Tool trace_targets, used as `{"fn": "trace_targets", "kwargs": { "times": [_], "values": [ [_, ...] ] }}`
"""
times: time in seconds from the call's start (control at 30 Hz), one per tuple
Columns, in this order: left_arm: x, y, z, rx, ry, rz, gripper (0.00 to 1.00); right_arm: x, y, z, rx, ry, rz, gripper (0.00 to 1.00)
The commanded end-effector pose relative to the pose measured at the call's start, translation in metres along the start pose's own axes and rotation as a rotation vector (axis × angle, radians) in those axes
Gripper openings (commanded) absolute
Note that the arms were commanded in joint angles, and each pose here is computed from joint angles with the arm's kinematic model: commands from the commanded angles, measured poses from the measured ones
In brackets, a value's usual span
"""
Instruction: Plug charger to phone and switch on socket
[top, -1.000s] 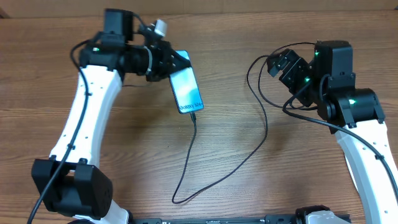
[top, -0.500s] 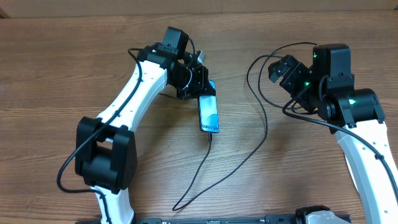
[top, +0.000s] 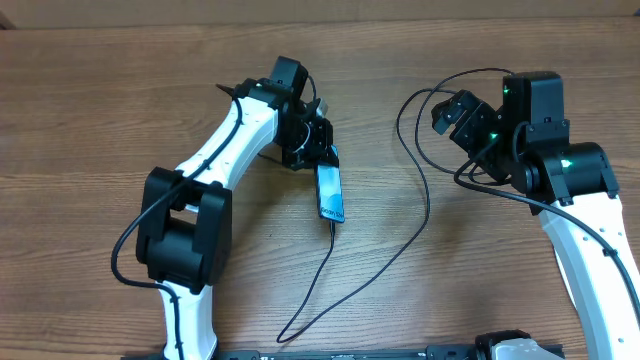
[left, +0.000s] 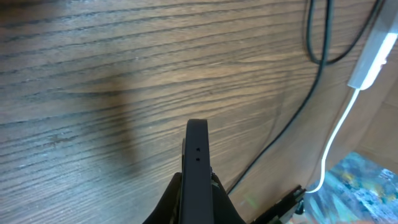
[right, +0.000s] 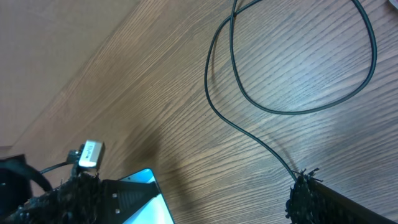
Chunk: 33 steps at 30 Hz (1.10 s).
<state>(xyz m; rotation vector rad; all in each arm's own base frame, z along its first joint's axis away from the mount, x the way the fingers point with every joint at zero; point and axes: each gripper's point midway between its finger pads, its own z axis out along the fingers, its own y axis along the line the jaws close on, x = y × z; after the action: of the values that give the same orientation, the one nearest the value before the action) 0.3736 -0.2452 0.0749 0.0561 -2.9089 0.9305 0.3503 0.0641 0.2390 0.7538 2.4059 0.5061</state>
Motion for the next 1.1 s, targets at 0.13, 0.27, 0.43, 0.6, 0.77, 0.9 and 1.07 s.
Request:
{"fn": "trace_targets", "kwargs": {
  "times": [0.13,0.27,0.43,0.6,0.77,0.9,1.07],
  "values": [
    [-0.003,0.005,0.008,-0.049,-0.008,0.036,0.04,-0.003,0.002,-0.004,-0.003,-0.016,-0.01,1.0],
    [-0.002,0.006,0.01,-0.075,-0.014,0.045,0.04,-0.003,0.002,-0.004,-0.003,-0.015,-0.01,0.99],
    [-0.001,0.008,0.014,-0.124,-0.025,0.064,0.04,-0.002,0.002,-0.004,-0.005,-0.012,-0.01,1.0],
    [0.0,0.009,0.017,-0.162,-0.035,0.079,0.04,-0.001,0.001,-0.004,-0.001,-0.008,-0.009,1.0],
    [-0.003,0.014,0.017,-0.198,-0.054,0.083,0.04,-0.001,0.001,-0.004,0.0,-0.008,-0.009,1.0],
    [-0.009,0.012,0.016,-0.191,-0.078,0.075,0.04,-0.001,0.001,-0.004,0.0,-0.008,-0.01,1.0],
    [-0.017,0.008,0.016,-0.172,-0.109,0.056,0.04,-0.001,0.001,-0.004,0.0,-0.008,-0.01,1.0]
  ]
}}
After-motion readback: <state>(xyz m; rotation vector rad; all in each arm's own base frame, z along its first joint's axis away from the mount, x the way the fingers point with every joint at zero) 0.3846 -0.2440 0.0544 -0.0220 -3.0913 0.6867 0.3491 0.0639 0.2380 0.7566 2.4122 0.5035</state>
